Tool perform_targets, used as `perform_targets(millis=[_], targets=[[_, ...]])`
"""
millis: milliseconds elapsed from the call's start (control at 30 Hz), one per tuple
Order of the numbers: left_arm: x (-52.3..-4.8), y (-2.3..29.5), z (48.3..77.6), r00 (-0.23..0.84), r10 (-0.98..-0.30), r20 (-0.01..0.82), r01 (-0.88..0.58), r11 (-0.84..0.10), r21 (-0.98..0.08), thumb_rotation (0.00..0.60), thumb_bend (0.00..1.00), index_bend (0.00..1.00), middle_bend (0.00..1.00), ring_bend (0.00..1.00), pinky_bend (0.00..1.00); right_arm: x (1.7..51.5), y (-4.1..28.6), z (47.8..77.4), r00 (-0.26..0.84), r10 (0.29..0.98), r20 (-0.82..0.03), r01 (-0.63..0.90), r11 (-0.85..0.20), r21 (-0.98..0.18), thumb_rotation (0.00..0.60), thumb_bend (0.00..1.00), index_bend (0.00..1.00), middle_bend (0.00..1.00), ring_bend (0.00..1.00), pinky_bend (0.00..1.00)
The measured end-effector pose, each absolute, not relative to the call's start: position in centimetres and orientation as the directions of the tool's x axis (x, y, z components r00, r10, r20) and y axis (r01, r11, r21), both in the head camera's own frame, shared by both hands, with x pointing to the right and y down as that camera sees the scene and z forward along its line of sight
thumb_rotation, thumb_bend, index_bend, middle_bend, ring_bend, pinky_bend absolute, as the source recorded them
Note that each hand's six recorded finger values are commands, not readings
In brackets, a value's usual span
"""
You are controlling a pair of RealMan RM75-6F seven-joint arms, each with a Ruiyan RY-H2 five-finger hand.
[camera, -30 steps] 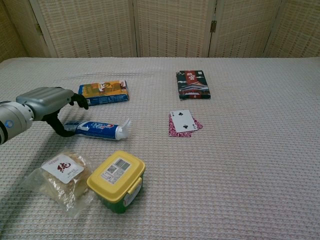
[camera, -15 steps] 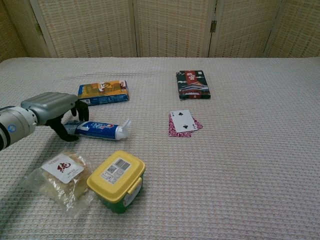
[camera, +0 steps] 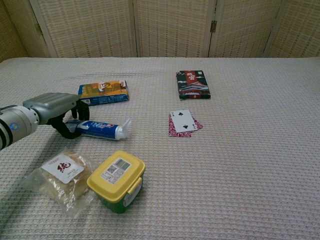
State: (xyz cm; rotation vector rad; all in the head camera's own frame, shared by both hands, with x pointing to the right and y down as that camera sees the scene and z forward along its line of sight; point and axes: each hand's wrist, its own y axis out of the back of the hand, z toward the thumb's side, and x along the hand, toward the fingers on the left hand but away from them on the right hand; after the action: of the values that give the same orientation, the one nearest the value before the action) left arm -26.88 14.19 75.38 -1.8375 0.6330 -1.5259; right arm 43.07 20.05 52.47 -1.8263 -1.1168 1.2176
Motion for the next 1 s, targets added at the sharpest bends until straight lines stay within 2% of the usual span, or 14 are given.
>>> perform_targets(millis=[200,300,367,500,633,800,1000], targets=[[-26.8,14.0,75.3,0.226,-0.733,0.642,0.002,-0.658,-0.753,0.600,0.56,0.72,0.71,0.59,0.45,42.7,20.0,52.4,0.210,0.906,-0.368,0.279,-0.417,-0.865,0.600,0.21,0.00,0.03,0.00,0.00],[-26.7,13.9,75.1,0.250,-0.738,0.626,-0.037,-0.654,-0.756,0.600,0.60,0.76,0.75,0.64,0.57,42.2,19.8,52.2,0.225,0.902,-0.368,0.270,-0.421,-0.866,0.600,0.21,0.00,0.03,0.00,0.00],[-26.7,13.8,74.8,0.266,-0.741,0.616,-0.068,-0.652,-0.755,0.600,0.62,0.78,0.77,0.66,0.60,41.7,19.6,52.1,0.240,0.898,-0.370,0.263,-0.427,-0.866,0.600,0.21,0.00,0.03,0.00,0.00],[-26.5,13.5,73.4,0.319,-0.747,0.584,-0.135,-0.645,-0.752,0.600,0.65,0.78,0.78,0.69,0.64,40.0,19.0,51.7,0.293,0.880,-0.375,0.241,-0.447,-0.861,0.600,0.21,0.00,0.03,0.00,0.00],[-25.6,13.6,71.5,0.368,-0.745,0.556,-0.192,-0.646,-0.739,0.600,0.66,0.78,0.78,0.69,0.64,37.2,18.1,51.5,0.373,0.849,-0.375,0.224,-0.474,-0.851,0.600,0.22,0.06,0.04,0.00,0.00],[-23.7,14.1,68.4,0.446,-0.733,0.513,-0.272,-0.657,-0.703,0.600,0.67,0.78,0.78,0.69,0.64,32.5,16.7,51.5,0.485,0.785,-0.385,0.190,-0.524,-0.830,0.600,0.24,0.14,0.04,0.00,0.00],[-21.4,14.8,65.2,0.519,-0.721,0.459,-0.319,-0.662,-0.678,0.600,0.68,0.79,0.79,0.69,0.64,26.7,15.5,52.1,0.599,0.691,-0.405,0.124,-0.580,-0.805,0.600,0.24,0.17,0.04,0.00,0.00]])
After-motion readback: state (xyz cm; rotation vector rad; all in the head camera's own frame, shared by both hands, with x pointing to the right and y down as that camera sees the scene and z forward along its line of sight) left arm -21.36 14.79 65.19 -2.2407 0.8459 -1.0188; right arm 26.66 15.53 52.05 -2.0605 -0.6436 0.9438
